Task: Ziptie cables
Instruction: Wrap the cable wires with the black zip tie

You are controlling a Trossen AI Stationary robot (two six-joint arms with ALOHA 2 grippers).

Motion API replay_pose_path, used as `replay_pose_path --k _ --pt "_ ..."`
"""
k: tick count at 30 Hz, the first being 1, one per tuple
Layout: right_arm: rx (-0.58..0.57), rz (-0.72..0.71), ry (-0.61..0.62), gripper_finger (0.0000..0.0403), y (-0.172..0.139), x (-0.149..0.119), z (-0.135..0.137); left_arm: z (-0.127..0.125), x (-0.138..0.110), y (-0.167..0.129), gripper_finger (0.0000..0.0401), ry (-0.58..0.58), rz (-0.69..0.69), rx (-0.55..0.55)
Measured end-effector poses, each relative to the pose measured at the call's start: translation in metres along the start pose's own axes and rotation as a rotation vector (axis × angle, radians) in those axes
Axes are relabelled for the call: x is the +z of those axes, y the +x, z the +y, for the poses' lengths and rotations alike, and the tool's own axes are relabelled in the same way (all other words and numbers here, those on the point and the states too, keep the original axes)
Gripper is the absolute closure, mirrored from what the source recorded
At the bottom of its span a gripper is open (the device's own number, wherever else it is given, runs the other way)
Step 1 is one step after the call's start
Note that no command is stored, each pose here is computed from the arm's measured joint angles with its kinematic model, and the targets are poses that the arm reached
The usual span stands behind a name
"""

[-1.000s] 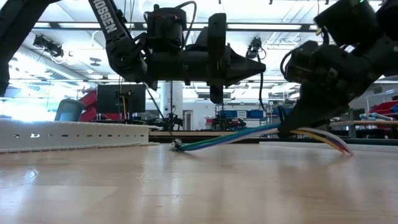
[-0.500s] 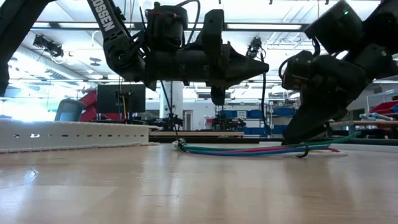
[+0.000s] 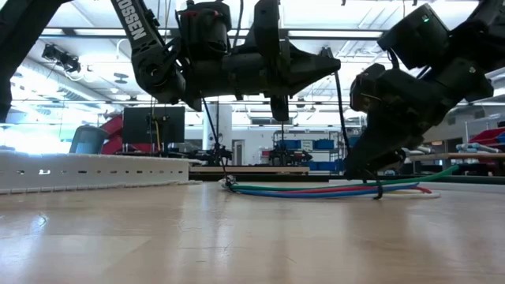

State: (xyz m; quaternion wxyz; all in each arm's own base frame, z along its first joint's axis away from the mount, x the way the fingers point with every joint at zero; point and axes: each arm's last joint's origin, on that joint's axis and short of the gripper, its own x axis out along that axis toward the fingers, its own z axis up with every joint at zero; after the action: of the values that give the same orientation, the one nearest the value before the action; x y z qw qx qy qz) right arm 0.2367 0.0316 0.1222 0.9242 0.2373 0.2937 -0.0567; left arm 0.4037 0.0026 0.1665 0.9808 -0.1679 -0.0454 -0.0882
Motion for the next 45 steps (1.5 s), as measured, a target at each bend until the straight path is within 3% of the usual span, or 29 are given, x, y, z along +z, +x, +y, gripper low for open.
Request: replay_pose_path --k 6,18,45 --pt "0.031 -0.061 -0.033 0.0240 0.000 0.007 0.002 0.002 0.002 0.000 0.0401 0.001 -0.012 0.010" --pt "0.072 -0.015 -0.051 0.0396 0.000 0.003 0.004 0.016 0.006 -0.003 0.0401 -0.011 -0.022 0.048" --pt "0.047 0.043 -0.016 0.0402 -0.005 -0.023 0.029 0.050 0.017 -0.012 0.0401 -0.010 -0.051 0.164"
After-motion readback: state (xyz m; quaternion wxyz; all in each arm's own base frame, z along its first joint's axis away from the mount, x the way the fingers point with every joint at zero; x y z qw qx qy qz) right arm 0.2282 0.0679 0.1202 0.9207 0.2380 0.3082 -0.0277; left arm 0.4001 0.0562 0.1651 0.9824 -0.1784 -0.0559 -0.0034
